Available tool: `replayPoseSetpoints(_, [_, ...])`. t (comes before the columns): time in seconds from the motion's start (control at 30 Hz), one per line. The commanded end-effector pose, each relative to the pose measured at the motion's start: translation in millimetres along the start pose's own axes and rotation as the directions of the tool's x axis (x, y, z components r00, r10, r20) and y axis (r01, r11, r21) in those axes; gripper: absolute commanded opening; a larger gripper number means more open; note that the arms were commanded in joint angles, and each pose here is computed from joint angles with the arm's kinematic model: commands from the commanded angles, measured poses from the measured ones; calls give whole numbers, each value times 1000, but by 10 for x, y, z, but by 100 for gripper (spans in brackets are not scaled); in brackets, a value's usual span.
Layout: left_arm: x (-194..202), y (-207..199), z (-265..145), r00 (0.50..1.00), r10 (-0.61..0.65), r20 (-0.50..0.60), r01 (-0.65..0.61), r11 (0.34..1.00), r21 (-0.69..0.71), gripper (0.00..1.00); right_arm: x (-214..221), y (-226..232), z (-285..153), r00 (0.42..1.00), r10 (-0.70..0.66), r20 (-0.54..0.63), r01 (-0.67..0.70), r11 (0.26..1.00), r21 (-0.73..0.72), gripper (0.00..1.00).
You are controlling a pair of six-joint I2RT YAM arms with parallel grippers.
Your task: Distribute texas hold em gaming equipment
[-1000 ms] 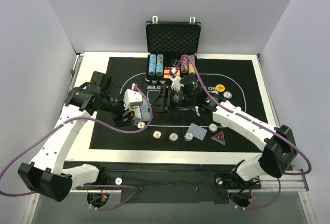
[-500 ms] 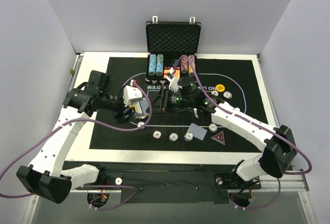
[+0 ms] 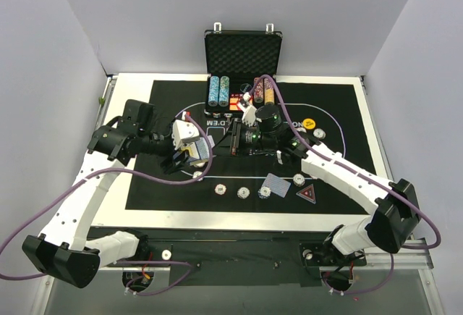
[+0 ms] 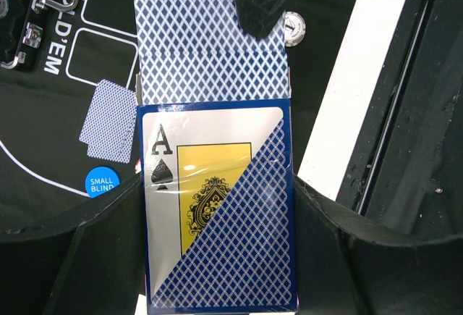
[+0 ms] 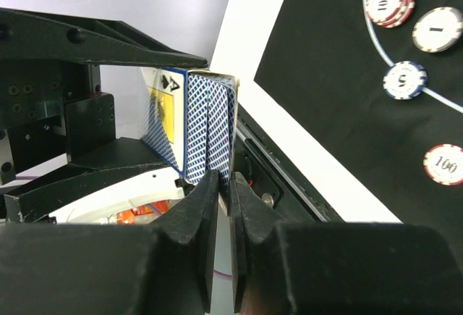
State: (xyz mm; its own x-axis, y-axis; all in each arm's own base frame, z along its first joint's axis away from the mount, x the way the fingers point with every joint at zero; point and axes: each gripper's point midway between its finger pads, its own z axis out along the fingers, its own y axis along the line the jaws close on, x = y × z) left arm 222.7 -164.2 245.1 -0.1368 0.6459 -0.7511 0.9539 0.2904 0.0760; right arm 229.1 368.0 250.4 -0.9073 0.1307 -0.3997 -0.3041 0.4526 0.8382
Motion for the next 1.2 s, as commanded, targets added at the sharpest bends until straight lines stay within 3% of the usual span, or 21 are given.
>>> replayPoseSetpoints(0.0, [-300, 3, -95, 991, 58, 119, -56, 998, -21, 0, -34, -197, -119, 999, -33, 23, 31, 997, 72, 7])
replayPoseSetpoints(0.43, [-398, -16, -144, 987, 62, 151, -59, 998, -20, 0, -24, -246, -177, 999, -47, 16, 46, 994, 101, 33])
replayPoseSetpoints(1.17, [-364, -140, -142, 986, 41, 162, -45, 999, 25, 0, -260, -9, -401, 994, -38, 102, 33, 998, 44, 41])
